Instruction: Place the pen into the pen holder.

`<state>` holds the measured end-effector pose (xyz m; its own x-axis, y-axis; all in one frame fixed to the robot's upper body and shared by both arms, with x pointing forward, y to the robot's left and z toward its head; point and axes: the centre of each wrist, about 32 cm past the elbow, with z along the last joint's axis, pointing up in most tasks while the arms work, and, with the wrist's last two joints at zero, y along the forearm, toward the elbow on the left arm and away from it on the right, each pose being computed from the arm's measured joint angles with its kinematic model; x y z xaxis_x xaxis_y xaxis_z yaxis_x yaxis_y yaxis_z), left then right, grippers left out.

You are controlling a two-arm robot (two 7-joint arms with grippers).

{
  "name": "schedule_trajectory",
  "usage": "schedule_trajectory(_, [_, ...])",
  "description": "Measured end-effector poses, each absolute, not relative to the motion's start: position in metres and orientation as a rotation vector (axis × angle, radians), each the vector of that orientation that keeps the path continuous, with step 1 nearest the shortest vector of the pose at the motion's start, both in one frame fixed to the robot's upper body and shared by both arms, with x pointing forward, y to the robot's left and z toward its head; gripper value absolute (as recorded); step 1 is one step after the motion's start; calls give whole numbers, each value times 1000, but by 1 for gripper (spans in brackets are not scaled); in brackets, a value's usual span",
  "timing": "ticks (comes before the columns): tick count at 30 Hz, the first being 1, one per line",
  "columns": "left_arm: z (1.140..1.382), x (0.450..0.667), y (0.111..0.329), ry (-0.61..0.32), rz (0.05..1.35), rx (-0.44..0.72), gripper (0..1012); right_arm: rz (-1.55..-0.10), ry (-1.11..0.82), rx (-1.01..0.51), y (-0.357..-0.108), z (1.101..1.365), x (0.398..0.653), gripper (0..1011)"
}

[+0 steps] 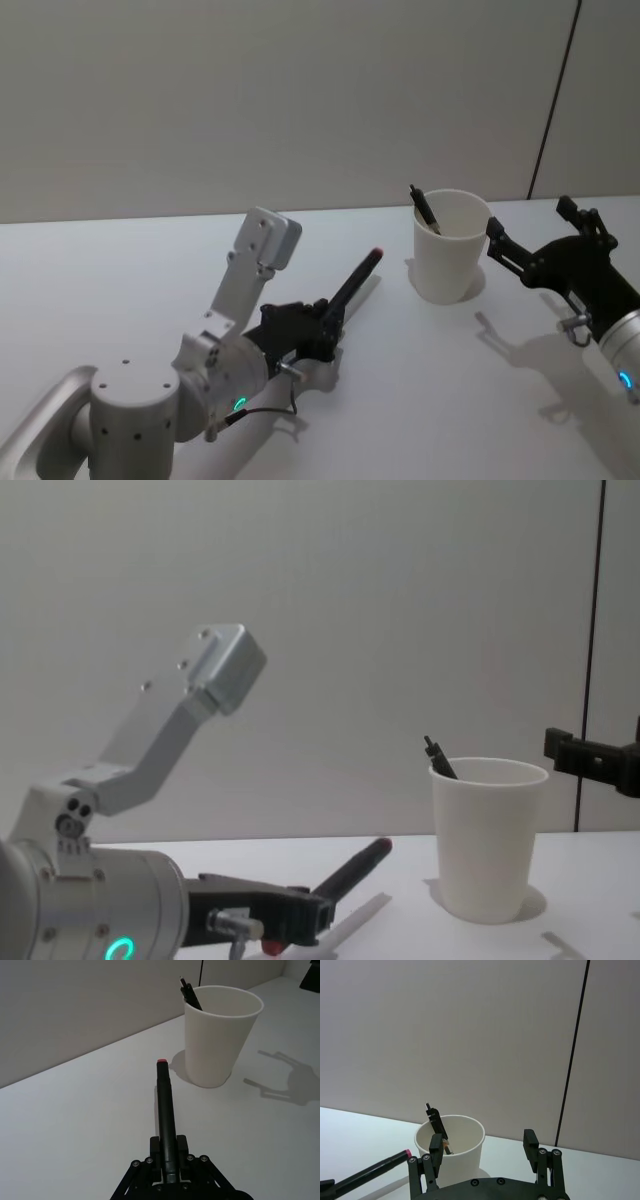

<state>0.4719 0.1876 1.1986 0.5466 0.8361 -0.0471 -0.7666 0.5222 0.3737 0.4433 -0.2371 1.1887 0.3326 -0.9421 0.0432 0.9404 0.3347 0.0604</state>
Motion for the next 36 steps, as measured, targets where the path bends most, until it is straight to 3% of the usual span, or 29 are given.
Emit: schedule_trajectory(36, [1203, 455, 222, 43, 863, -42, 189, -1230, -75, 26, -237, 1189, 443, 1001])
